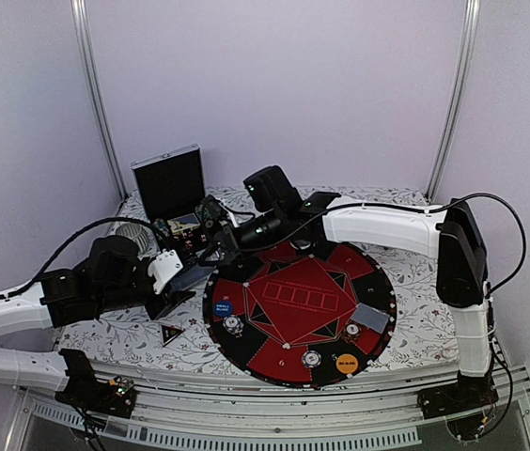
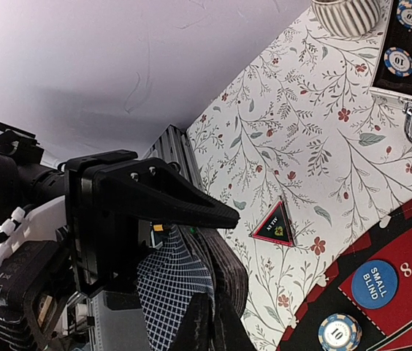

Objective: Distribute texas hold em gaming equipment
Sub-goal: Pick up the poker card from the face-down deck piles.

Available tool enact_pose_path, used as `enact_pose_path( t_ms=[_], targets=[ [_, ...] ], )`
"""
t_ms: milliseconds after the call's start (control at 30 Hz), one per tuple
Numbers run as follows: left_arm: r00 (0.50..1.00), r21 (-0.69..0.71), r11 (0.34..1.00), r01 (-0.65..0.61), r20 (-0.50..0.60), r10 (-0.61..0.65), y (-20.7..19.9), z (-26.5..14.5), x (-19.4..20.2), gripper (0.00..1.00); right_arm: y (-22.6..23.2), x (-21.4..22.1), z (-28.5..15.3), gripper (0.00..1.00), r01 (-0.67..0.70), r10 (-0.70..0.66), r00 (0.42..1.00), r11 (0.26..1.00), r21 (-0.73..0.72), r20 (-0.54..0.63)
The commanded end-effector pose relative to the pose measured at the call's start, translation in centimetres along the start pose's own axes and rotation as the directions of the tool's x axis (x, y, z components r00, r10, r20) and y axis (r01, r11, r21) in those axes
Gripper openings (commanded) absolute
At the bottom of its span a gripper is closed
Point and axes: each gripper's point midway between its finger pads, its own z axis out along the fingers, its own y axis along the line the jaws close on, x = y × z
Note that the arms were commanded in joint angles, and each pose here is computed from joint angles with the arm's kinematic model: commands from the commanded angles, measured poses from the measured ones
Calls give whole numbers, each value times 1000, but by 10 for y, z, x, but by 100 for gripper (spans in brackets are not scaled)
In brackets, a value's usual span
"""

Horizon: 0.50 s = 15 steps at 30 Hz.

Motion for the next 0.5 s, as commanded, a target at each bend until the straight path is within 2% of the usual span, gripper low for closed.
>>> enact_pose_path(
  t_ms=[0, 67, 167, 400, 467],
  targets=[
    [999, -14, 1000, 8, 37, -7, 5, -3, -9, 54, 27, -19, -20, 5, 61, -61, 997, 998, 5, 54],
    [999, -13, 1000, 8, 39, -7, 4, -3, -10, 53, 27, -20, -21, 10, 66, -67, 996, 998, 16, 59],
    [999, -16, 1000, 10, 41, -9, 5, -3, -10, 53, 27, -19, -21, 12, 68, -68, 996, 998, 9, 53],
    [999, -15, 1000, 8, 40, -8, 5, -3, -10, 54, 28, -18, -21, 11, 64, -64, 997, 998, 6, 50],
    [999, -15, 1000, 9, 39, -8, 5, -3, -9, 54, 30, -19, -22, 5, 69, -69, 996, 998, 7, 54]
  ],
)
